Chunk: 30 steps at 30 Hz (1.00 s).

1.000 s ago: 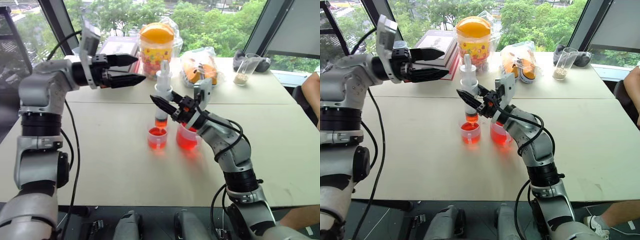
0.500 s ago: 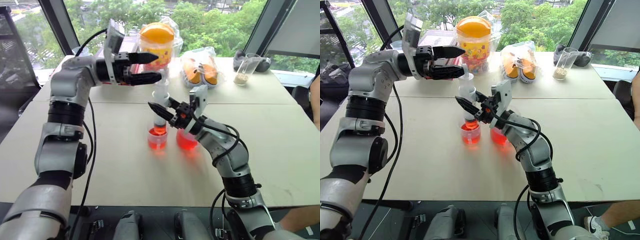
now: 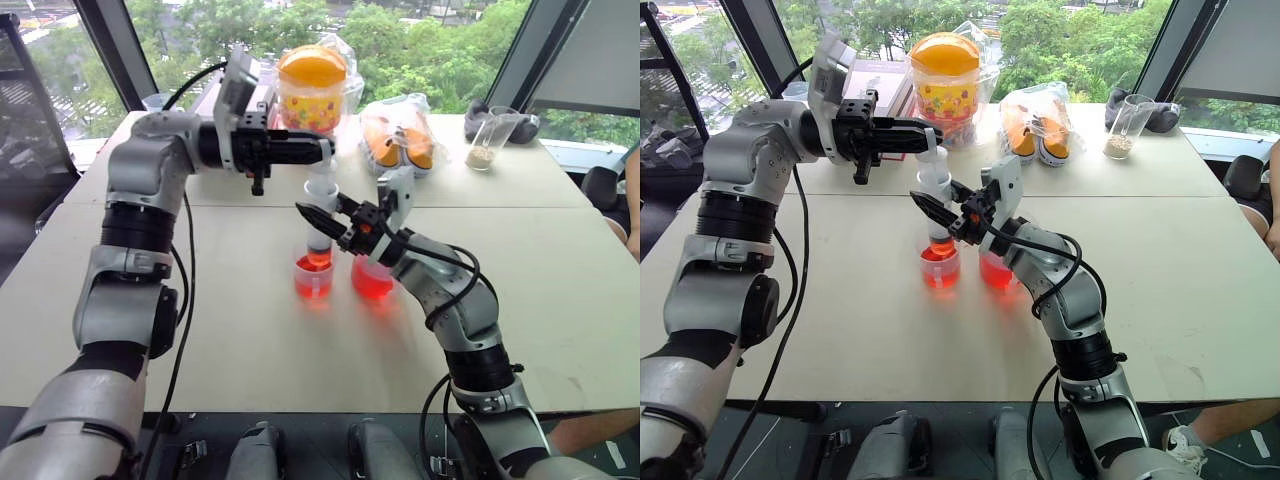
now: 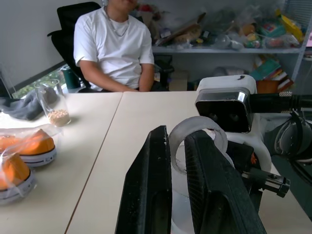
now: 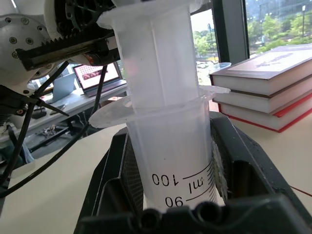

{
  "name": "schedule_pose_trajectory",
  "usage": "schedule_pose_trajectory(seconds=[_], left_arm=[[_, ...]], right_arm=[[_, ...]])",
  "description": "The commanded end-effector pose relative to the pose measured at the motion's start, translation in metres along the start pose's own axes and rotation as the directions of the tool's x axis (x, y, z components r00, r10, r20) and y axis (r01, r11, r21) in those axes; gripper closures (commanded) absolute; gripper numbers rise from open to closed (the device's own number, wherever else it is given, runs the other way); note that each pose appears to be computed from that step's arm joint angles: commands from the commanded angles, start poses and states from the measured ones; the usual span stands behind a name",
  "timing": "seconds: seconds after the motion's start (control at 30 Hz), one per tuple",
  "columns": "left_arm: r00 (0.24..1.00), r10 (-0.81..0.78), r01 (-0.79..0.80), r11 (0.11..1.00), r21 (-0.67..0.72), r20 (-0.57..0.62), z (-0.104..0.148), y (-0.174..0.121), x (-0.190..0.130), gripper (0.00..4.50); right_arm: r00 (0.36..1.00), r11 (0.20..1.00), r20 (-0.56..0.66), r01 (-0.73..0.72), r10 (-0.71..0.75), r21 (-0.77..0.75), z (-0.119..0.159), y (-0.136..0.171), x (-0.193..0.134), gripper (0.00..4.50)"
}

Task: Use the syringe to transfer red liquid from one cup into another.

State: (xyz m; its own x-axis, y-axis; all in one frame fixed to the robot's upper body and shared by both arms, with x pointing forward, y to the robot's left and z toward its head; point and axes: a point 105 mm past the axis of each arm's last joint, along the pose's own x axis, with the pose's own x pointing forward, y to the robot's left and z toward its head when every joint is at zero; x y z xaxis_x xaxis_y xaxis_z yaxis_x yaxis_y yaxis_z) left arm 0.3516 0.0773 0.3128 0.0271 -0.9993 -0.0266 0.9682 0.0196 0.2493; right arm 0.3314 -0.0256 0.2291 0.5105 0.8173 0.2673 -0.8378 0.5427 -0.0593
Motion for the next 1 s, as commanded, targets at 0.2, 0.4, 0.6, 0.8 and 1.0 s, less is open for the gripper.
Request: schedule_pose_trajectory(seconds=[0.2,0.4,0.6,0.8,1.0], left_arm=[[0.987,-0.107,0.104,0.994,-0.029,-0.117,-0.032,-0.020,0.007,4.04],[0.986,-0.099,0.095,0.995,-0.036,-0.131,-0.040,-0.020,0.006,4.04],[0.986,-0.095,0.089,0.995,-0.045,-0.141,-0.046,-0.022,0.005,4.04],[0.992,-0.024,0.022,1.000,-0.020,-0.121,-0.028,-0.008,-0.003,3.51],[0.999,0.044,-0.045,0.998,-0.045,-0.019,0.004,0.002,-0.027,0.65]], right_arm=[[0.978,0.995,0.209,-0.004,0.025,-0.098,0.076,0.000,0.005,3.03],[0.976,0.992,0.214,-0.002,0.029,-0.124,0.086,-0.003,0.003,3.03],[0.974,0.991,0.224,0.004,0.026,-0.133,0.095,-0.006,0.001,3.03],[0.983,0.995,0.183,-0.012,0.029,-0.094,0.076,-0.004,0.000,3.03],[0.991,0.998,0.128,-0.020,0.027,-0.056,0.050,-0.002,-0.002,3.03]])
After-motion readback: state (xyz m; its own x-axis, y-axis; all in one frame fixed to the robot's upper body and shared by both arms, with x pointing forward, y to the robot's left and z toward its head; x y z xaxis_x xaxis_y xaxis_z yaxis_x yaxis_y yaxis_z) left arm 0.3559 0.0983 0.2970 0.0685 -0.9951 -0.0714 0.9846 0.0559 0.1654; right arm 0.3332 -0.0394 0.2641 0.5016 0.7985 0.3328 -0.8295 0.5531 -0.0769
